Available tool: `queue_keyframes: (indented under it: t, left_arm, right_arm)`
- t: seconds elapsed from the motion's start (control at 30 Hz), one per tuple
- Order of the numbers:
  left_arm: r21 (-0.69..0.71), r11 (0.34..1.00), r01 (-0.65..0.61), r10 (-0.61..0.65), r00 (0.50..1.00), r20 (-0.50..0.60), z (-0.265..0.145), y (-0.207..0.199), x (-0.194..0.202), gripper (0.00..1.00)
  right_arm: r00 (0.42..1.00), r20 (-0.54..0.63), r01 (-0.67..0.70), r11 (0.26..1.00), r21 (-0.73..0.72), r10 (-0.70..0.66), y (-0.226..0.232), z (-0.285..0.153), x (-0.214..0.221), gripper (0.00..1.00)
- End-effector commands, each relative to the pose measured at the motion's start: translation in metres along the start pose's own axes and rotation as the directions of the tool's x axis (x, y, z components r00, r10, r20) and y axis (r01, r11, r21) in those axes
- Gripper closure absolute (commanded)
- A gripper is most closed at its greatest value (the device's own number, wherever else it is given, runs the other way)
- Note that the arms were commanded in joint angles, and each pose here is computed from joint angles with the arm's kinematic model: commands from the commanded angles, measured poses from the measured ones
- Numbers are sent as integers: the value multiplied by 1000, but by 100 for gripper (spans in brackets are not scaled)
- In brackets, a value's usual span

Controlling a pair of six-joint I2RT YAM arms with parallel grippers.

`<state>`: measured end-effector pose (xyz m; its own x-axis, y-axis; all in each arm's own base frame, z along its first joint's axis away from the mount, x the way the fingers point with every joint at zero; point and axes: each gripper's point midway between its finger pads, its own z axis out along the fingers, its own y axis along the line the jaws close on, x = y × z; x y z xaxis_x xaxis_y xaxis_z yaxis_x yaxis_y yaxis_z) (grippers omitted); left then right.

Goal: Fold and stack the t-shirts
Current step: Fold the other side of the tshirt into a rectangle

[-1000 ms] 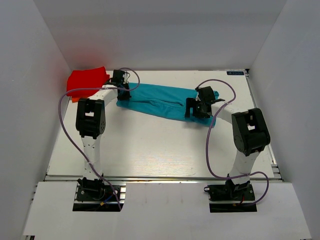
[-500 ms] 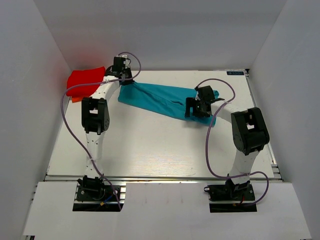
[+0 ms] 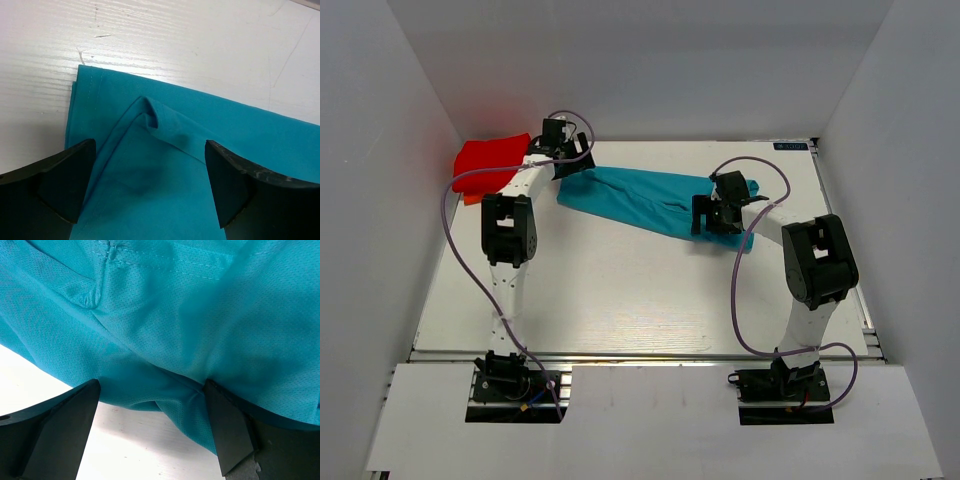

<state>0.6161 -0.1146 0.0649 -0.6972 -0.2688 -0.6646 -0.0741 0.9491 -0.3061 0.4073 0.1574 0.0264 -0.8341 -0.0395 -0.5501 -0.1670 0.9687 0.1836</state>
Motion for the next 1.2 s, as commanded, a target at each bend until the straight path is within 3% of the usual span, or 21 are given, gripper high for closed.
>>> queue_keyframes:
  t: [0.0,0.2,0.43,0.83,0.87,0.9,0.97,1.0,1.03,1.17]
  left_arm:
    - [62,998,-26,19,994,108,-40,-23,-44,0]
    - [98,995,-28,20,997,80,-22,-26,-33,8]
    - [136,991,-12,4,998,63,-4,-30,-25,33]
    - [139,990,6,-9,1000,23,10,-32,-9,39]
    - [140,990,15,-18,1000,22,12,-31,-7,44]
    - [140,990,15,-19,1000,22,12,-31,-7,57]
    - [144,990,13,-18,999,32,8,-33,-12,74]
    - [144,989,13,-18,999,33,10,-32,-10,91]
    - [151,989,10,-17,999,48,5,-35,-16,97]
    - [139,990,10,-18,998,55,-1,-33,-18,100]
  right_arm:
    - [1000,-29,-1,1000,25,2,-6,-3,6,10]
    - [1000,-26,1,999,36,0,-9,-5,7,10]
    - [1000,-26,1,999,38,0,-10,-3,7,10]
    - [1000,-25,5,998,65,-3,-15,-2,6,10]
    - [1000,-22,8,998,66,-6,-15,-2,4,10]
    - [1000,-24,5,998,68,-3,-15,-1,5,10]
    - [1000,-28,3,998,64,-1,-15,-1,6,10]
    - [1000,-27,3,998,63,-1,-15,0,5,10]
    - [1000,-30,3,998,64,-1,-15,0,6,10]
    - [999,-33,-1,998,67,4,-16,-1,9,10]
